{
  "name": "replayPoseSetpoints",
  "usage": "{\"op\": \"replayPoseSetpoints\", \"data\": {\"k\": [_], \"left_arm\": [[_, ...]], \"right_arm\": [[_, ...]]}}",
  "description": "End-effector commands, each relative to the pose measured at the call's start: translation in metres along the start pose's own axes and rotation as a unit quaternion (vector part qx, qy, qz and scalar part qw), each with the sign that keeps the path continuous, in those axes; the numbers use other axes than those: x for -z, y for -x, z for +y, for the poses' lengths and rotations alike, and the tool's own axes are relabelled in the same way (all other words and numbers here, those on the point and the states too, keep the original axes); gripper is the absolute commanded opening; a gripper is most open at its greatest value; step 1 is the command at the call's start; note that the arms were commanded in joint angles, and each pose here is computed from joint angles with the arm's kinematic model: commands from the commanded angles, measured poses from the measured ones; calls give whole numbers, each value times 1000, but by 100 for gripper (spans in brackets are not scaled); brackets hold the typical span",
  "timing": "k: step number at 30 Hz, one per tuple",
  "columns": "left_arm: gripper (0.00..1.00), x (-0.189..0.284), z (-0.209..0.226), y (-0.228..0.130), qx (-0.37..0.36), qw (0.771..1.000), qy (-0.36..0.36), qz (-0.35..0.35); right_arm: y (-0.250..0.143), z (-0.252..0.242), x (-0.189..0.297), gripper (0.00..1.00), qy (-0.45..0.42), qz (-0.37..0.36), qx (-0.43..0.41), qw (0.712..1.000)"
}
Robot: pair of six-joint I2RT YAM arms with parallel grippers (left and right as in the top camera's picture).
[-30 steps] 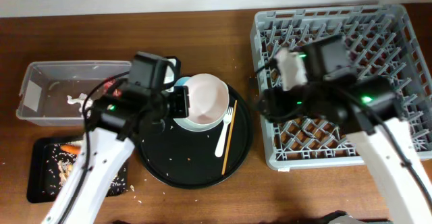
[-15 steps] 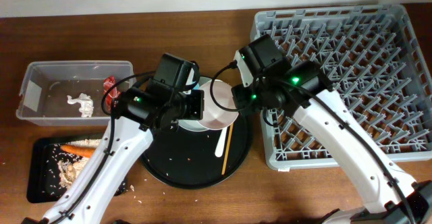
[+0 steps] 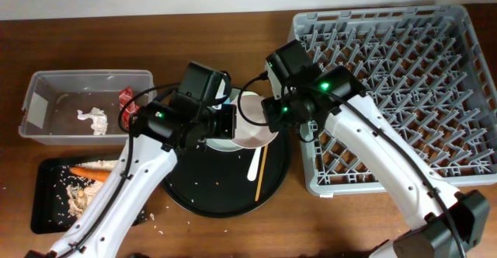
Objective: Sort waste into correct bins and load items into the dishwasher rack
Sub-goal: 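Hand the pink bowl from the left gripper to the right gripper, then carry the pink bowl with the right gripper into the dish rack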
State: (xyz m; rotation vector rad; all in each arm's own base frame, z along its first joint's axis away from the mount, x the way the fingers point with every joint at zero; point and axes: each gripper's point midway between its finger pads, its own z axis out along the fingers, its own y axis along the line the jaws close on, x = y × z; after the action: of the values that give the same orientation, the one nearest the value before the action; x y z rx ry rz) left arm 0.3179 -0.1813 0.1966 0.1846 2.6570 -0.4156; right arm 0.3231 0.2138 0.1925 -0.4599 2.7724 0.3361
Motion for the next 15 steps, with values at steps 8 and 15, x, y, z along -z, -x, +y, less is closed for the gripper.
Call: {"op": "replayPoseSetpoints", "data": {"k": [8, 15], "left_arm": [[59, 15, -2, 11, 0, 1000, -11, -19], [74, 107, 40, 52, 50, 985, 18, -164]], "right_arm": [[-11, 0, -4, 4, -4, 23, 6, 1000], [2, -7, -2, 4, -16, -1, 4, 1000]]}}
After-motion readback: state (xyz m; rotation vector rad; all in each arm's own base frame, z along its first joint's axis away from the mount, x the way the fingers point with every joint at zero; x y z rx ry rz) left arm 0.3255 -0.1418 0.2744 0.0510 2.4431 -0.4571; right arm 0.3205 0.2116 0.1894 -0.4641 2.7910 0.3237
